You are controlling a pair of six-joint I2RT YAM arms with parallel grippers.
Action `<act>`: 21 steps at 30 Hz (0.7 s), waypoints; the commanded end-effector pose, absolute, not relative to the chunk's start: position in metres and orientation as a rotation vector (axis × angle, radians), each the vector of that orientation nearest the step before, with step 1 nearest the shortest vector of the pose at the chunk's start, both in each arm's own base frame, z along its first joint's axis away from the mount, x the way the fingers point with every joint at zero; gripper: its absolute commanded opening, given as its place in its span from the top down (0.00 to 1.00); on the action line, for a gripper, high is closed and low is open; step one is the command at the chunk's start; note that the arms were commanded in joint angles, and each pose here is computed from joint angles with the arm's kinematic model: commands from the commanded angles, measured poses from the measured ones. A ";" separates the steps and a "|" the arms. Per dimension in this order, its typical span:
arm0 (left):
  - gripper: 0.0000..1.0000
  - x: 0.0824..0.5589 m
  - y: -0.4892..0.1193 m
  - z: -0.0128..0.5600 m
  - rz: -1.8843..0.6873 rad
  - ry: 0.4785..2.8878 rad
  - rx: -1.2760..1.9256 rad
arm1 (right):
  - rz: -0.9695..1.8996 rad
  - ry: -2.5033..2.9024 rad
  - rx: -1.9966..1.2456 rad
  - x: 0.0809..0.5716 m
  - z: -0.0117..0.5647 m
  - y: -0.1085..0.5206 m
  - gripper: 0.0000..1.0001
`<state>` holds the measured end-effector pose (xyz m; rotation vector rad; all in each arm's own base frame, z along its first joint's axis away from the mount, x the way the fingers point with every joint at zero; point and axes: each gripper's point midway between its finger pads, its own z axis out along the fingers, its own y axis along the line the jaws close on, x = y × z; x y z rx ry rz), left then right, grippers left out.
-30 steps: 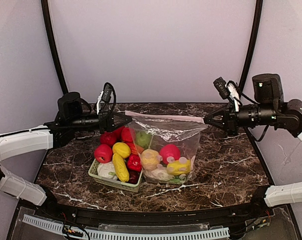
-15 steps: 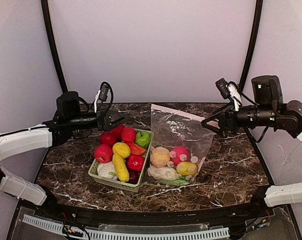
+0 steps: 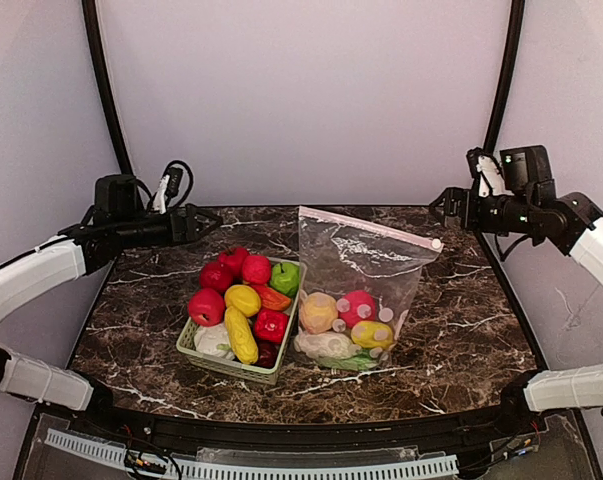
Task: Place the food in the zip-top bag and seal the zipper
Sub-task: Reset both arms
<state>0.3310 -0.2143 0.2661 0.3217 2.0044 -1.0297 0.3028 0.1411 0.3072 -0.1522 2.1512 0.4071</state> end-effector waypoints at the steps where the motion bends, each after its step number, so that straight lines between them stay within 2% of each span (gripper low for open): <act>1: 0.07 0.343 -0.145 0.252 -0.893 2.084 0.121 | 0.463 2.127 0.071 0.319 0.302 0.101 0.01; 7: 0.05 0.342 -0.044 0.241 -0.697 2.118 -0.148 | 0.349 2.058 0.172 0.321 0.288 0.049 0.01; 12: 0.03 0.325 0.017 0.249 -0.220 2.117 -0.202 | 0.301 1.842 0.044 0.301 0.315 0.044 0.01; 15: 0.02 0.310 0.034 0.262 -0.044 2.051 -0.177 | 0.266 1.781 -0.007 0.294 0.317 0.042 0.01; 21: 0.01 0.291 0.041 0.264 0.050 1.936 -0.153 | 0.235 1.700 -0.011 0.284 0.312 0.038 0.01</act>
